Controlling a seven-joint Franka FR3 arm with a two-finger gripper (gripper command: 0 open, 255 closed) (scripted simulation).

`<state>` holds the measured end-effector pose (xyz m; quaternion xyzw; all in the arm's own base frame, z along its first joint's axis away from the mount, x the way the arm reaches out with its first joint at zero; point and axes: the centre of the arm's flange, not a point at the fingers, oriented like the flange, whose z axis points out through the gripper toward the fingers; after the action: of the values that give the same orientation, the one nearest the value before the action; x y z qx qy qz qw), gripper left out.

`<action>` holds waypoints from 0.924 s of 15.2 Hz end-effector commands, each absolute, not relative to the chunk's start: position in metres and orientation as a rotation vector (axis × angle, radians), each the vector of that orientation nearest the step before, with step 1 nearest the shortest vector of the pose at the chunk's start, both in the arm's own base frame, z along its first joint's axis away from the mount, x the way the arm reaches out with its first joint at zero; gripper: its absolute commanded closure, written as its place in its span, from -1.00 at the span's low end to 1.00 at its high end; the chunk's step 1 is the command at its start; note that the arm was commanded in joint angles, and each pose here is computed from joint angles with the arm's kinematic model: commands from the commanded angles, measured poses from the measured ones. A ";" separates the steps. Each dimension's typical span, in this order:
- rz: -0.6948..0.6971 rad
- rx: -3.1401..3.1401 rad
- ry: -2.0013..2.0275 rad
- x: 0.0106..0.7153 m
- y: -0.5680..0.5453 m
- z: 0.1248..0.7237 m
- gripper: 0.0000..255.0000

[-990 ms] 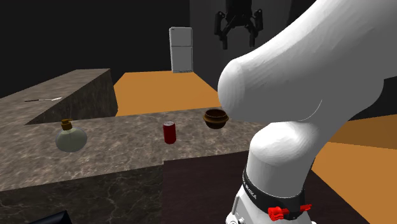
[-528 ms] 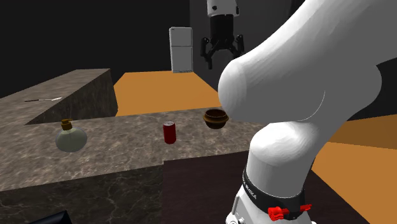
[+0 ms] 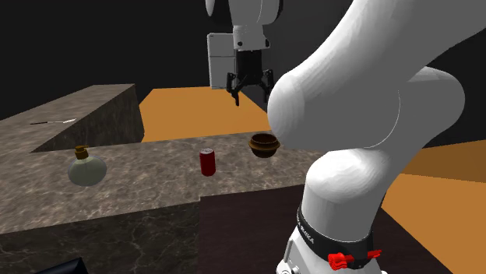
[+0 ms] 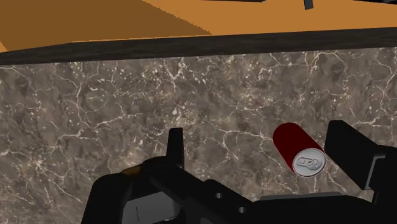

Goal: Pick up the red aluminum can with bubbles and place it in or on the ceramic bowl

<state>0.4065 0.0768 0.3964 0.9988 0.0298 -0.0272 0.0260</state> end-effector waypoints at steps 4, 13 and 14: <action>-0.070 3.099 0.094 0.439 0.109 0.349 -1.00; -0.047 3.119 0.097 0.497 0.164 0.265 -1.00; -0.044 3.121 0.098 0.504 0.171 0.256 -1.00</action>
<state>0.4987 0.1644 0.2656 0.9993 0.0314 -0.0153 0.0105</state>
